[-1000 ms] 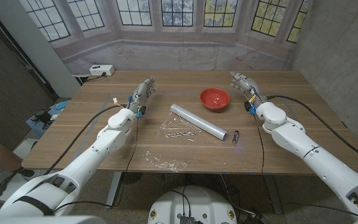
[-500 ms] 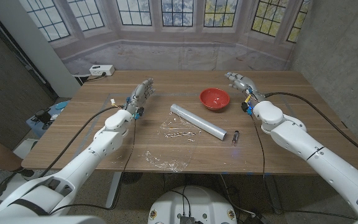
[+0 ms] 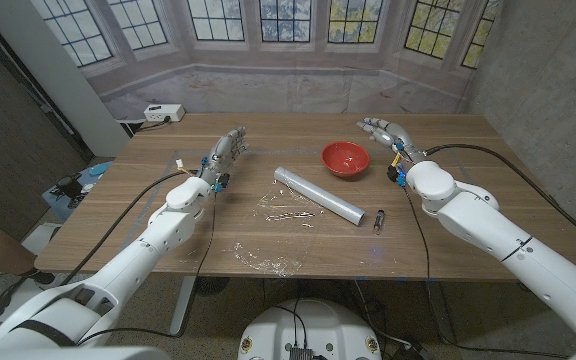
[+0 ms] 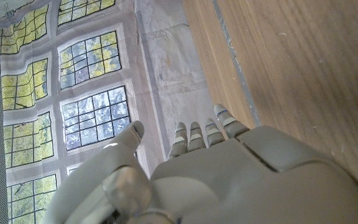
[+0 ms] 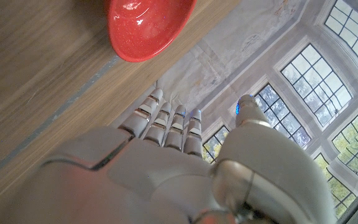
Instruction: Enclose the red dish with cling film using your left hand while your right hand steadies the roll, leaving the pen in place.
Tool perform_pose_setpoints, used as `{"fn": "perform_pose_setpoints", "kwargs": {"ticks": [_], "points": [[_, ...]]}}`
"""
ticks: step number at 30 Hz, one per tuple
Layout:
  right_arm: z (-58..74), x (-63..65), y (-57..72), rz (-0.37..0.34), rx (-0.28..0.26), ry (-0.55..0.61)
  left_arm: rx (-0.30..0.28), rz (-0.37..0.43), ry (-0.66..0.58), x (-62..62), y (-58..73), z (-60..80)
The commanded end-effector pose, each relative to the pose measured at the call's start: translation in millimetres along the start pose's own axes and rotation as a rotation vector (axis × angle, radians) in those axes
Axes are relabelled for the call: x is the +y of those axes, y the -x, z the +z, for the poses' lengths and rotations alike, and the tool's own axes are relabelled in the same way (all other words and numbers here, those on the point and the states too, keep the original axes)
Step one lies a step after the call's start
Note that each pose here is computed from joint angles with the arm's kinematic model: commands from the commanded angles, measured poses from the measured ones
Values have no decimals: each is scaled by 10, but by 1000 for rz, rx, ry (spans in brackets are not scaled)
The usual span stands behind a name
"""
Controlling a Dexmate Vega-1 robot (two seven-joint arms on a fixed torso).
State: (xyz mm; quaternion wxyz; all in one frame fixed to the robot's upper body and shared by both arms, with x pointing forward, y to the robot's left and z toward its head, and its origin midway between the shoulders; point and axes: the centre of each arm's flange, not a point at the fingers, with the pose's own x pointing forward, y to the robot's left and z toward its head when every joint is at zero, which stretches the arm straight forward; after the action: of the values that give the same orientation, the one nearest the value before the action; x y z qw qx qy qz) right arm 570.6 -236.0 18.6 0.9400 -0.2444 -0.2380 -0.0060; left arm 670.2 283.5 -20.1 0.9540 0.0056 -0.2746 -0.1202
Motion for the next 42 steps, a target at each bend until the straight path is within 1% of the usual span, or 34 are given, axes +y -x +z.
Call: {"fn": "perform_pose_setpoints", "kwargs": {"ticks": [1,5,16,23,32,42], "points": [[284,130,196,26,29,170,0,-11,0,3,-2,-3],[331,164,223,32,43,215,3,-13,0,-2,3,-16],[426,236,281,80,81,280,13,-14,0,-14,16,-43],[476,274,370,102,109,322,18,-19,2,-39,9,-58],[484,336,486,135,151,356,24,-28,-5,-55,1,-62],[528,439,566,167,177,402,27,-31,-13,-49,7,-57]]}}
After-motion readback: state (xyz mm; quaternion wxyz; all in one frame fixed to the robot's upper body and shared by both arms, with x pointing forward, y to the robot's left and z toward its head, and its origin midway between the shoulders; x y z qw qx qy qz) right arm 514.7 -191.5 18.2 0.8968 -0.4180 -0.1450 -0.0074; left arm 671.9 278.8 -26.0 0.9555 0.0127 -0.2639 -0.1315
